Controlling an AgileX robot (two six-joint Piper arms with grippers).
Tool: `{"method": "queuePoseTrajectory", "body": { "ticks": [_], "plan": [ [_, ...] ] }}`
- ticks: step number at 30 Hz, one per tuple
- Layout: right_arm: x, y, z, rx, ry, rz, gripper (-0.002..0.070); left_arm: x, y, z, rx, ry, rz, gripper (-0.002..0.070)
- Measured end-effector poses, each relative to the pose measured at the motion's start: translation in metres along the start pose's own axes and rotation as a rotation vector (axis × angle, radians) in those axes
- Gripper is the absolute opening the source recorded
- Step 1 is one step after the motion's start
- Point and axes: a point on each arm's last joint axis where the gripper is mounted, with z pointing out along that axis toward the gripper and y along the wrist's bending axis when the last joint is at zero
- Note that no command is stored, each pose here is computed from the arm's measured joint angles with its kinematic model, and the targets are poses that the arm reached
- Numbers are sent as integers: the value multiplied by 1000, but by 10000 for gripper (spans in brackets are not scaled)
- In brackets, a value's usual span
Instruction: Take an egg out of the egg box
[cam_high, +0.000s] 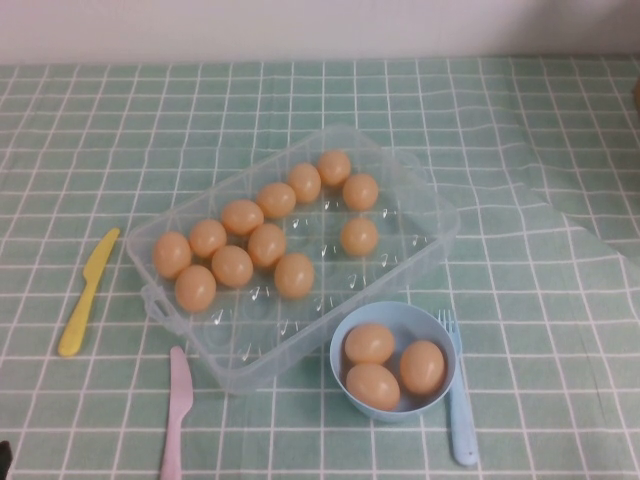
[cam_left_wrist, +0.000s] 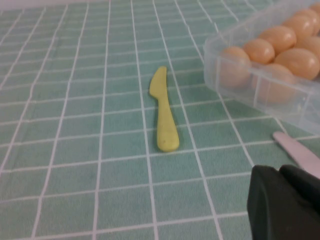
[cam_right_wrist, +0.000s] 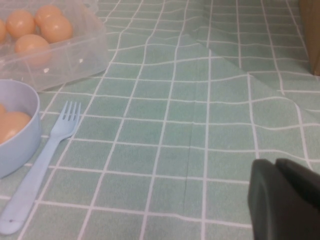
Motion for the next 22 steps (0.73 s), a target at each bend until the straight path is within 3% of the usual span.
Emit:
{"method": "queuePoseTrajectory", "body": {
  "ticks": [22],
  "plan": [
    [0, 0, 0, 0, 0, 0, -17, 2, 0, 0, -2, 27, 5, -3]
  ]
}}
